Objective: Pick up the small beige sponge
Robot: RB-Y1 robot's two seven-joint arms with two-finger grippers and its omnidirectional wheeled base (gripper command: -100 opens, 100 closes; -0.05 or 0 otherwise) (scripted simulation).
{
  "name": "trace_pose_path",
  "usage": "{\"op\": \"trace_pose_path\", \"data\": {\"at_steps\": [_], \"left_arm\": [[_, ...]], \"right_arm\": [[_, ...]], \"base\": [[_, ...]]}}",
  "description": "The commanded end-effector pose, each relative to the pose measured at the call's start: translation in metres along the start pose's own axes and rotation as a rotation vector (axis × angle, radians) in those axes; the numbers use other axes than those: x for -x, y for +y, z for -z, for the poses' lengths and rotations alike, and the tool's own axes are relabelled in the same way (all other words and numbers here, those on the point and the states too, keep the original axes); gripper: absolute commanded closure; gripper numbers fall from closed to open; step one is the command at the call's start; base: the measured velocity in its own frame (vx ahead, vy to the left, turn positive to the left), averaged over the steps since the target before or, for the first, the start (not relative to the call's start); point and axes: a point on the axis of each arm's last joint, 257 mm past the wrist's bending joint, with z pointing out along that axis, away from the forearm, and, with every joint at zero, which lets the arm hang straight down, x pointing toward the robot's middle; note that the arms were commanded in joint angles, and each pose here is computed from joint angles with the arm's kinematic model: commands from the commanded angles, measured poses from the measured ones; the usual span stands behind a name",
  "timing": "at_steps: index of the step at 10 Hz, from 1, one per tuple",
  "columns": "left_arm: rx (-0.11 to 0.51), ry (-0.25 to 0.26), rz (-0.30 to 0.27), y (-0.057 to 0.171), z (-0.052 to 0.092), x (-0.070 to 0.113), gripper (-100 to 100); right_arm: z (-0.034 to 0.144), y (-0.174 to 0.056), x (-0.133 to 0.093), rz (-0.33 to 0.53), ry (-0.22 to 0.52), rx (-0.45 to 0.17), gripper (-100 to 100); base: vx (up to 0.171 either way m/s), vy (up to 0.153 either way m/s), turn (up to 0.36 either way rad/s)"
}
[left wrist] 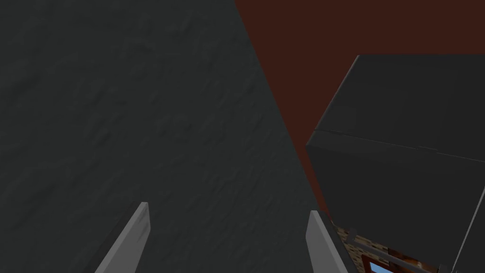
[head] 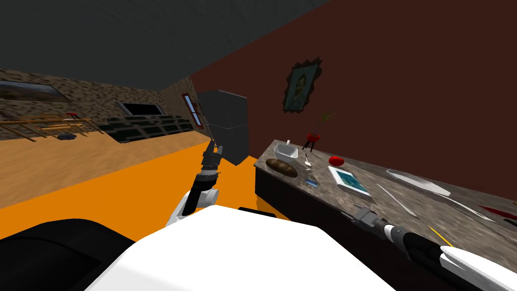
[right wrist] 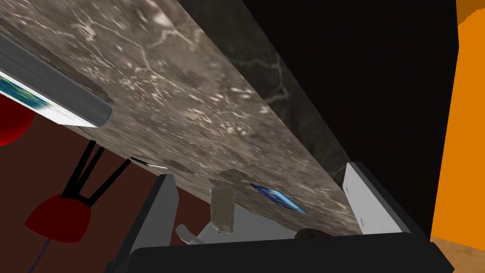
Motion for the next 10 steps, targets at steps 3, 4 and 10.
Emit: {"op": "trace_pose_path", "data": {"at_steps": [3,4,10], "left_arm": [[0.000,0.000,0.000,0.000,0.000,0.000,0],[0.000,0.000,0.000,0.000,0.000,0.000,0],[0.000,0.000,0.000,0.000,0.000,0.000,0]], "right_arm": [[0.012,-0.039,-0.025,0.098,0.086,-0.056,-100],[0.012,-0.039,-0.025,0.098,0.086,-0.056,-100],[0.041,-0.091,-0.068,0.224,0.229,-0.126,-100]], "base": [[0.063,0.076,0.168],[0.065,0.067,0.124],[0.109,0.081,0.226]]}}
